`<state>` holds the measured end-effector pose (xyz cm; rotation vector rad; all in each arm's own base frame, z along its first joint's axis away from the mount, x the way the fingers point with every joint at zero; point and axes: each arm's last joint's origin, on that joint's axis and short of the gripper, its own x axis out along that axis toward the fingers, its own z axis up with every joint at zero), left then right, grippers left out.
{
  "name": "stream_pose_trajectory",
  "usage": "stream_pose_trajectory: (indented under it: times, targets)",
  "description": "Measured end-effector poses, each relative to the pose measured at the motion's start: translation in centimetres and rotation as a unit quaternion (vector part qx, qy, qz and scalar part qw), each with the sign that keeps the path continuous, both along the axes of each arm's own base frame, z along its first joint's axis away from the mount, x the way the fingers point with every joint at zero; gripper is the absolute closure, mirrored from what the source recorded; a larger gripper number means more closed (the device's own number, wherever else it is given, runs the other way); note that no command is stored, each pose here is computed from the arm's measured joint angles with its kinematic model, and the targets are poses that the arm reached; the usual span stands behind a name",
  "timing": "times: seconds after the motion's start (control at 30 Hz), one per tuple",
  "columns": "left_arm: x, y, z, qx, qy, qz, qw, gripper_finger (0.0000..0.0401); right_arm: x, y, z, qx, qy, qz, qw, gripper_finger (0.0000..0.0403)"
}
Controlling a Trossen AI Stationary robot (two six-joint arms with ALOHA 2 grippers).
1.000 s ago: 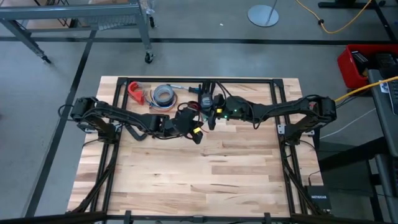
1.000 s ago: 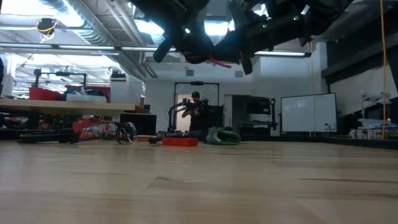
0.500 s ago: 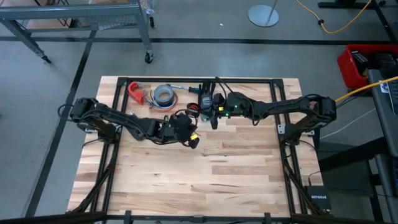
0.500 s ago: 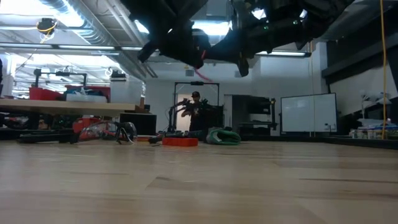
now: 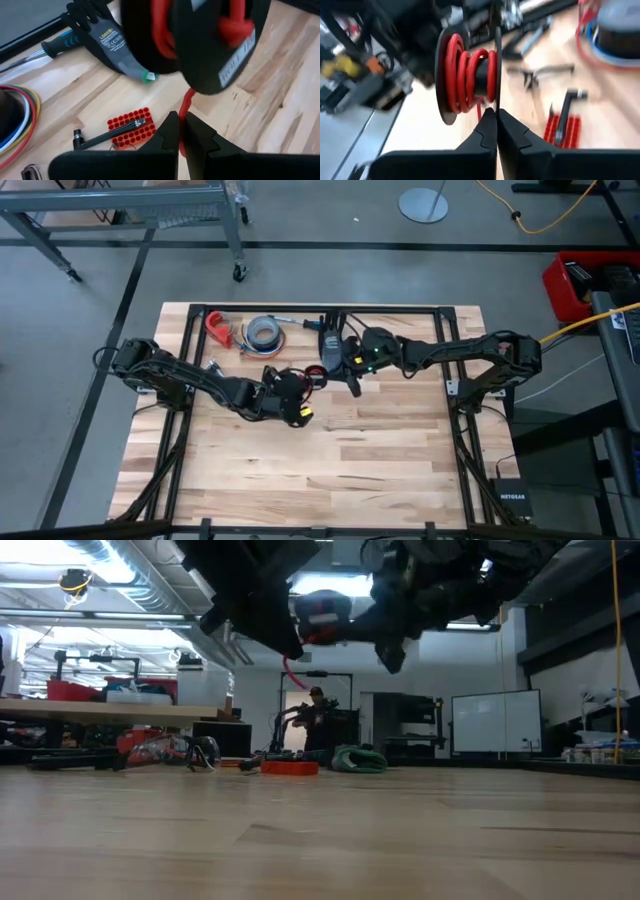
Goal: Coil cords
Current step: Coil the orange wire into the black spool
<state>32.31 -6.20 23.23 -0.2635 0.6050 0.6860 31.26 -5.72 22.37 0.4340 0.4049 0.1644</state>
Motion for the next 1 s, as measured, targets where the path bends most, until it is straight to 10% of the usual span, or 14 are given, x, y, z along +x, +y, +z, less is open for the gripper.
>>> stream_pose_trajectory:
  times: [1.0]
  targets:
    - [0.1, -0.3, 0.0, -0.015, -0.002, -0.021, 1.0, 0.0348, -0.8, 0.6, -1.5, 0.02, 0.076, 0.058, 0.995, 0.0402]
